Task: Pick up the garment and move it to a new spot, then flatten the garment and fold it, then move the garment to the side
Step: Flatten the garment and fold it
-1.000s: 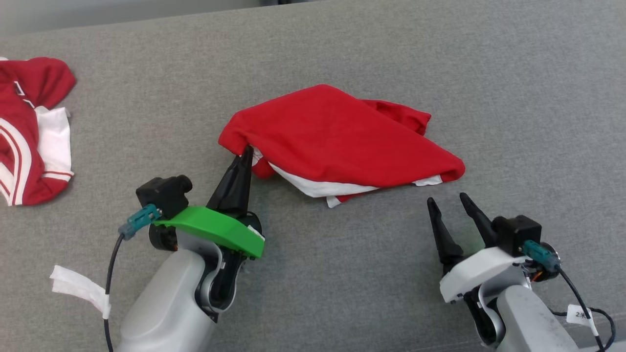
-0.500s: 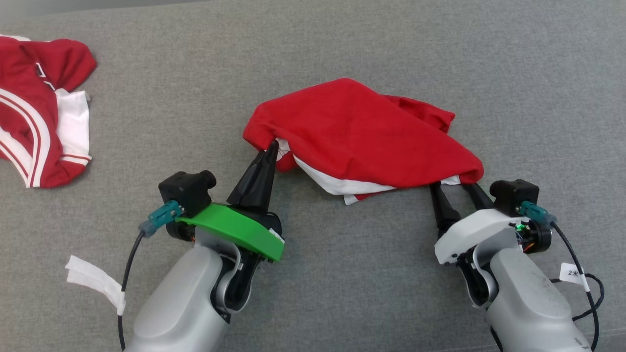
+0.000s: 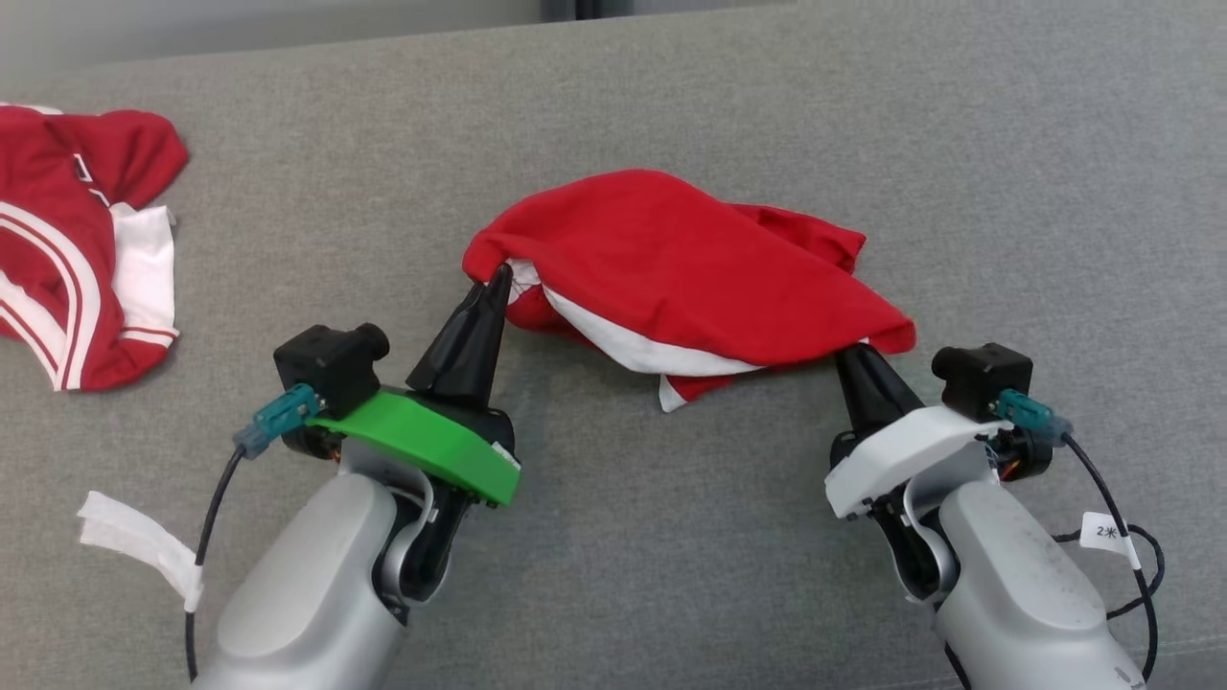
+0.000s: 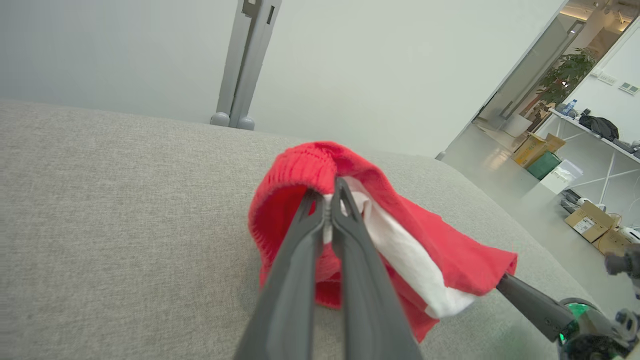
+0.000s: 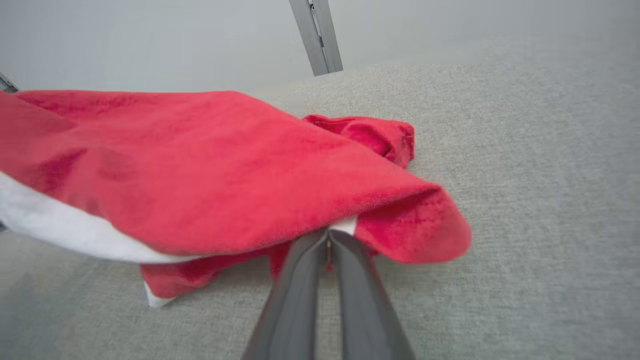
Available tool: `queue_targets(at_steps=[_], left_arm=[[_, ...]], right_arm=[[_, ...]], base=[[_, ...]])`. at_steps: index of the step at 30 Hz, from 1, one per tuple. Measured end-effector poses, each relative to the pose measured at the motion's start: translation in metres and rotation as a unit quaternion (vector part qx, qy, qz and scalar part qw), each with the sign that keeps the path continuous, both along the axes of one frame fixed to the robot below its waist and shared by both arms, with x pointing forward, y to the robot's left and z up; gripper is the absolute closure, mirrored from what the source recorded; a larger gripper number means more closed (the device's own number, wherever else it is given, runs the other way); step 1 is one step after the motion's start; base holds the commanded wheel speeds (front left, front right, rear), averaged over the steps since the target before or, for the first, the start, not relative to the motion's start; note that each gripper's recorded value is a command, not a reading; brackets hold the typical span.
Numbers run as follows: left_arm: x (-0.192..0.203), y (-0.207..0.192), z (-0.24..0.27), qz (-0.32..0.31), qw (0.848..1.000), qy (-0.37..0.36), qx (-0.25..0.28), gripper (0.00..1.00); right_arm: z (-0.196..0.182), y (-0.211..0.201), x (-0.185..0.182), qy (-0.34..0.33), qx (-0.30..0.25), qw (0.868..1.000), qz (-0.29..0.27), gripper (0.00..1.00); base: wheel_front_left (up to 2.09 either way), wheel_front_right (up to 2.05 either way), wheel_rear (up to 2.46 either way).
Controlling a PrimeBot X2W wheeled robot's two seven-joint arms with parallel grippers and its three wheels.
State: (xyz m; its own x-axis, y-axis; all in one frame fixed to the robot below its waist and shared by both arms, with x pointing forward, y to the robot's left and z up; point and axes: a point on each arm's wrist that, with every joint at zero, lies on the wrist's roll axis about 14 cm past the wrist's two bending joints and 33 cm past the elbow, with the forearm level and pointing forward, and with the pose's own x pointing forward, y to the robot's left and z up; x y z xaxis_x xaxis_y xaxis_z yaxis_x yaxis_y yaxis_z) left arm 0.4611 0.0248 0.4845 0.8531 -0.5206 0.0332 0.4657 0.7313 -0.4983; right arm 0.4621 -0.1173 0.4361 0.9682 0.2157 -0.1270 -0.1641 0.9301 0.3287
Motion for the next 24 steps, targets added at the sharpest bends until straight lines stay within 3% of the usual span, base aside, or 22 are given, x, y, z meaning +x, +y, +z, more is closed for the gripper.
queue_targets(at_steps=[10, 24], left_arm=[[0.006, 0.023, 0.058, -0.046, 0.99, -0.084, 0.105, 1.0], [-0.02, 0.039, 0.163, -0.076, 0.962, -0.184, 0.189, 1.0]], right_arm=[[0.098, -0.007, 0.002, -0.124, -0.045, 0.991, 0.025, 1.0], [0.223, -0.006, -0.044, -0.245, -0.133, 0.957, 0.079, 1.0]], base=[[0.0, 0.0, 0.0], [0.0, 0.0, 0.0]])
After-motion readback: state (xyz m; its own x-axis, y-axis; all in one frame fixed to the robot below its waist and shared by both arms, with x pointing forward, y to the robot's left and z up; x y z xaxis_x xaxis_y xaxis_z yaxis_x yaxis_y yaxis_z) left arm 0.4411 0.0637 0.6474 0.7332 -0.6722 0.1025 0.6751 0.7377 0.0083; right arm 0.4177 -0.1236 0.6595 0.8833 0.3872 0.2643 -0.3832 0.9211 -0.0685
